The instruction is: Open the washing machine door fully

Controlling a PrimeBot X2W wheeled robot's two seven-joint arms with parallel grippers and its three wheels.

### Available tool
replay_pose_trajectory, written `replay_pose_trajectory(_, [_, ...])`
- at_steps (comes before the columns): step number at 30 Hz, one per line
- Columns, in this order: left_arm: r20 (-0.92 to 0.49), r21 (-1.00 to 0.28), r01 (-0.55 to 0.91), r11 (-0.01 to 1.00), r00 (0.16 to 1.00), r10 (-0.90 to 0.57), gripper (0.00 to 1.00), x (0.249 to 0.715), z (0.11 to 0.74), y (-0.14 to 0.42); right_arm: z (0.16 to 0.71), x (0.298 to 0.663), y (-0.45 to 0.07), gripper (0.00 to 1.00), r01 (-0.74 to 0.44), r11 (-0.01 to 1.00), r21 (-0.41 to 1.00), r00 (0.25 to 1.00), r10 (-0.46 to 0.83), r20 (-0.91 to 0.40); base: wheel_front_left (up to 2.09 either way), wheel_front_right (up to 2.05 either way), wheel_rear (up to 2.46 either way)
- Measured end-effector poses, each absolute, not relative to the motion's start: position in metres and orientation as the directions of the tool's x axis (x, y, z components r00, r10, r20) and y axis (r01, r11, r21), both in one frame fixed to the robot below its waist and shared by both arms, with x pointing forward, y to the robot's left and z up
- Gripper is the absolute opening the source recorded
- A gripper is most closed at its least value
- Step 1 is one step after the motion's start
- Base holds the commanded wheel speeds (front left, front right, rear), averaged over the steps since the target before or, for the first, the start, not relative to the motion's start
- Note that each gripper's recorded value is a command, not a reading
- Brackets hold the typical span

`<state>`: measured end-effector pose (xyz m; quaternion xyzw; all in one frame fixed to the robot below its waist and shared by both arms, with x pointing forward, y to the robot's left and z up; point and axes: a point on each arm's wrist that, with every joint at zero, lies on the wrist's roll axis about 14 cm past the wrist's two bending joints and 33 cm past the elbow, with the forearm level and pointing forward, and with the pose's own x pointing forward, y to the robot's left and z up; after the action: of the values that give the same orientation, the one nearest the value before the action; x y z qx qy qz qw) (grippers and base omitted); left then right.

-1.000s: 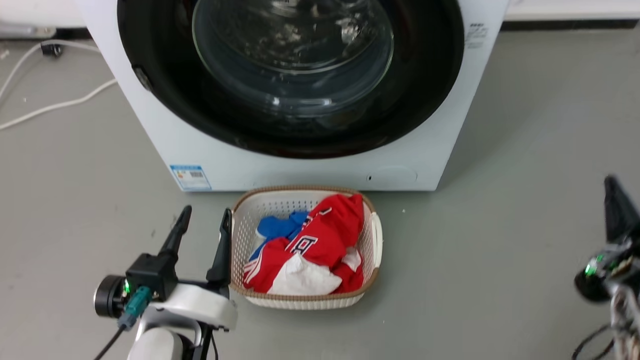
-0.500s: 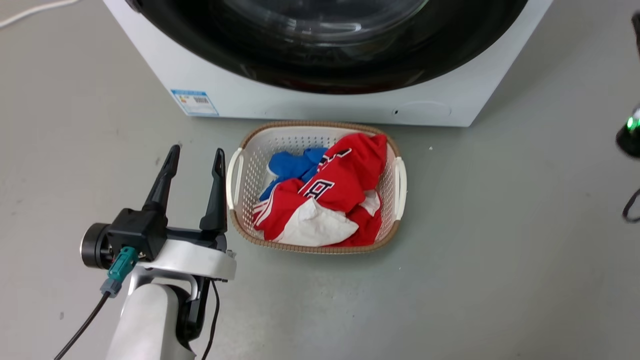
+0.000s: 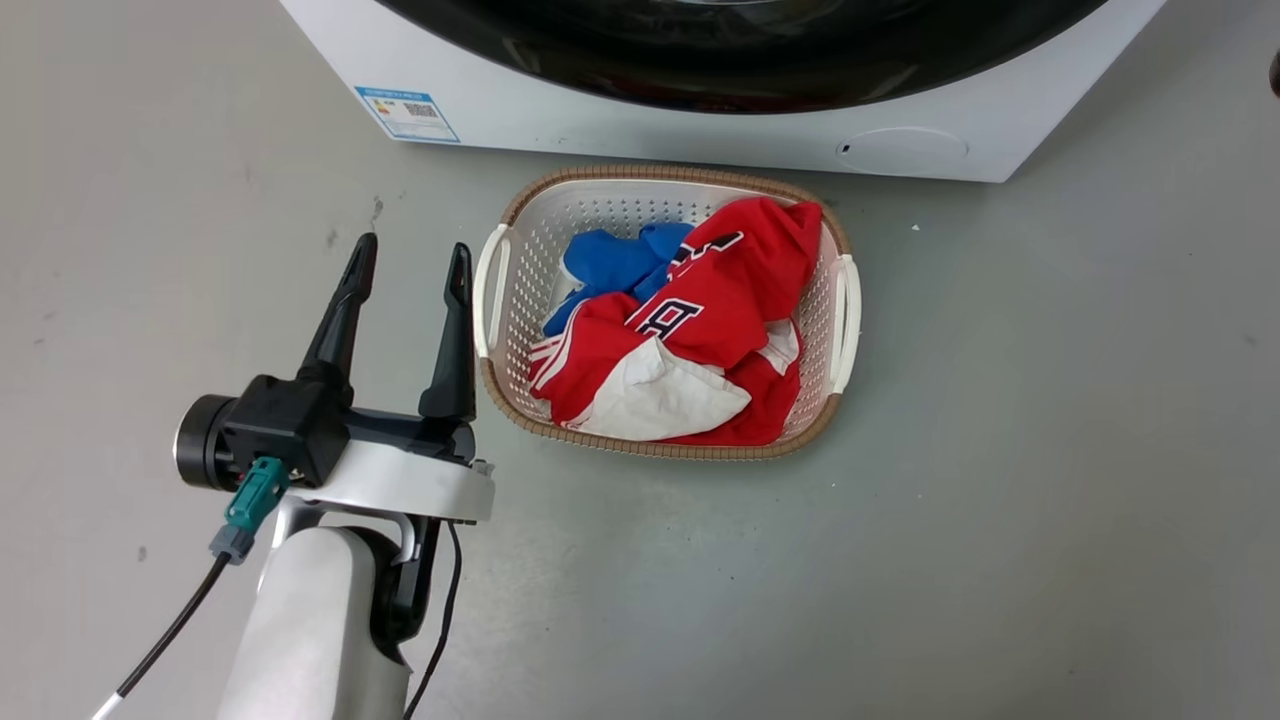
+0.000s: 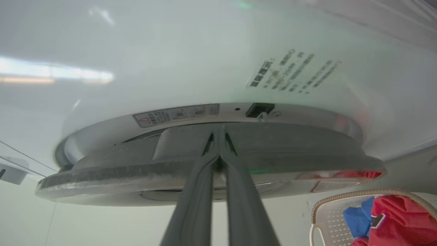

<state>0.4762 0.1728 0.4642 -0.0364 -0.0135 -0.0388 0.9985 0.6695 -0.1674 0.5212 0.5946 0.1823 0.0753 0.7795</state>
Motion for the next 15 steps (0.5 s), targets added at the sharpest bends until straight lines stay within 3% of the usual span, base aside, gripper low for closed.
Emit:
replay_pose_trajectory(7, [0.007, -0.071, 0.09, 0.993, 0.996, -0.09, 1.0, 0.479, 0.454, 0.171, 0.525, 0.69, -0.148, 0.0, 0.085, 0.316, 0.945, 0.91, 0.361, -0.203, 0.0, 0.0, 0.0])
replay_pose_trajectory(15, [0.02, -0.078, 0.096, 0.992, 0.995, -0.094, 1.0, 0.479, 0.46, 0.168, 0.527, 0.68, -0.14, 0.0, 0.085, 0.337, 0.938, 0.882, 0.413, -0.228, 0.0, 0.0, 0.0])
